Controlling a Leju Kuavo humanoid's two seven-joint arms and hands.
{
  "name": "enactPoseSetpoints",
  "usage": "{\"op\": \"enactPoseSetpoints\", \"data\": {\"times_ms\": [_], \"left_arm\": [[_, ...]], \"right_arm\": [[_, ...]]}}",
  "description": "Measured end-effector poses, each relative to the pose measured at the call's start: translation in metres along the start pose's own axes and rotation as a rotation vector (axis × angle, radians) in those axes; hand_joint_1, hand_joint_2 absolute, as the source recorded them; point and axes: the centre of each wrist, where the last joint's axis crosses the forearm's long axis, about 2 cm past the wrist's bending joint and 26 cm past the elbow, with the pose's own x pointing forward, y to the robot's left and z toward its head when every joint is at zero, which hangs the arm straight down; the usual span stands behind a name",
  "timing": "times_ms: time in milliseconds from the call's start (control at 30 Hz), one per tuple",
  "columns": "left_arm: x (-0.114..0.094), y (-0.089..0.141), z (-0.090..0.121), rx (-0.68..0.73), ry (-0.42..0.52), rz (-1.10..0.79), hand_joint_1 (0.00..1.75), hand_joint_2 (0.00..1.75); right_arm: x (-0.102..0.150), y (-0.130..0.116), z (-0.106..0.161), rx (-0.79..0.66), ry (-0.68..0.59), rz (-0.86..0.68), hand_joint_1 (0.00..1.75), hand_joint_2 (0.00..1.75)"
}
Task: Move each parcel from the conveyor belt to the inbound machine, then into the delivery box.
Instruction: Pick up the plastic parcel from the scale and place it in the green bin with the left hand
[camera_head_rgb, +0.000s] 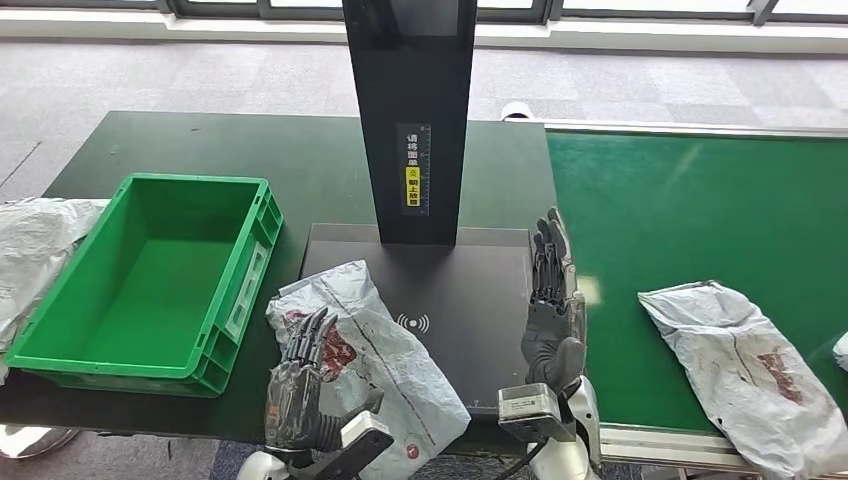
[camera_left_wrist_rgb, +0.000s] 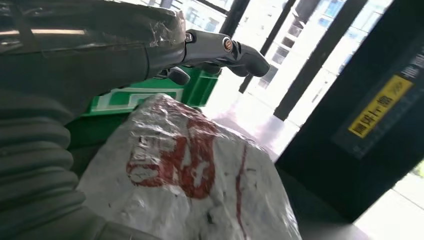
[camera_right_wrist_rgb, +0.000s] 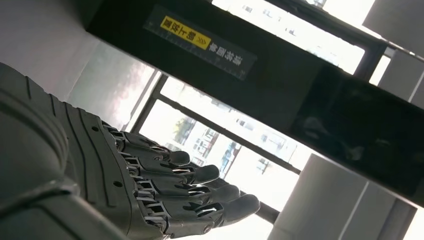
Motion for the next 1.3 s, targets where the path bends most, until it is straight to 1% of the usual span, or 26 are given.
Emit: {"op": "enactPoseSetpoints", "data": {"times_ms": [233,367,500,633,933,1300], "left_arm": [[0.008,-0.013,-0.009,-0.166,-0.086,-0.054,0.0,1.75],[0.008,-0.018,-0.01,-0.215,-0.095,-0.08,0.0,1.75],[0.006,-0.023,-0.01,-0.259,-0.079,-0.103,0.01,1.75],[0.004,-0.029,-0.009,-0.307,-0.071,-0.119,1.75,1.75],[0.003,-0.035,-0.008,-0.392,-0.105,-0.146,1.75,1.75],[-0.001,-0.041,-0.007,-0.427,-0.117,-0.158,1.75,1.75]], "right_arm": [[0.007,-0.017,0.005,-0.045,-0.007,0.04,0.0,0.0],[0.006,-0.02,0.009,-0.056,-0.004,0.046,0.0,0.0],[0.005,-0.021,0.01,-0.061,-0.005,0.045,0.0,0.0],[0.004,-0.022,0.01,-0.064,-0.004,0.051,0.0,0.0],[0.006,-0.024,0.009,-0.04,0.027,0.074,0.0,0.0],[0.007,-0.025,0.007,-0.035,0.019,0.073,0.0,0.0]]}}
